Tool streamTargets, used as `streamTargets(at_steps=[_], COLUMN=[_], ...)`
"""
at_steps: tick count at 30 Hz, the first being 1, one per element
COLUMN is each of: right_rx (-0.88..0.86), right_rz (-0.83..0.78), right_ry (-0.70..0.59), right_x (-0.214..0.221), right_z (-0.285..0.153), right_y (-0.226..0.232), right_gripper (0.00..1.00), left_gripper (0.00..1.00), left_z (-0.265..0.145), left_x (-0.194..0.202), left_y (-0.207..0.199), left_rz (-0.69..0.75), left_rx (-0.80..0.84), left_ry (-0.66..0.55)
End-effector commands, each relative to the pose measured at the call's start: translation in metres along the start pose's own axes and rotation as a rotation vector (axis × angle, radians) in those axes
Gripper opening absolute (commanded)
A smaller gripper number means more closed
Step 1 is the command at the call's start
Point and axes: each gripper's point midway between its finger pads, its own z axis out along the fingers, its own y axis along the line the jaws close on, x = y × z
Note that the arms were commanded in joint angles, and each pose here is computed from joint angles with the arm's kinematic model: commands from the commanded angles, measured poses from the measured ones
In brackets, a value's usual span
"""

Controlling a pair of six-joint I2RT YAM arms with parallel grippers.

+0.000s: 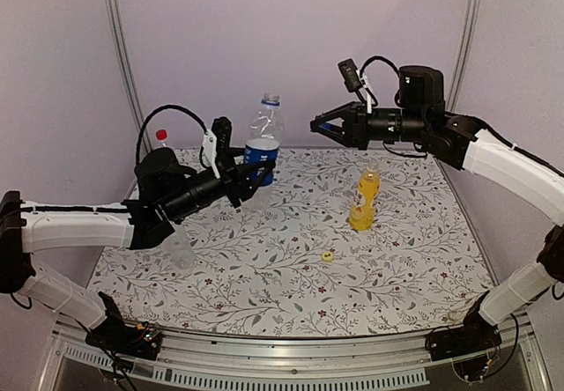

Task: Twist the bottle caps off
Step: Place the bottle cap at the center of the board.

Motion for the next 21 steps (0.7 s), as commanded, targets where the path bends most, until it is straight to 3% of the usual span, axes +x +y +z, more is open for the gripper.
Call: streamTargets(at_steps=[1,12,21], right_rx=[0.09,0.189,0.179], right_rz=[-0.023,-0.048,-0.018], right_ry=[0.002,0.229,0.394], right_x=[0.023,0.173,0.26], right_z=[-0.016,0.007,0.052], right_y=[-0.008,-0.022,-0.031], right_gripper=[0.15,0.15,0.15], left_gripper=[0.43,0.44,0.46], left_z=[-0.013,-0.024,-0.023], left_x=[-0.034,-0.056,-0.054], left_y=[0.03,0.044,0.043], left_rz=[0.034,0.079,0.082], left_rx=[-0.173,-0.23,-0.22], left_ry=[-0.068,-0.109,-0.102])
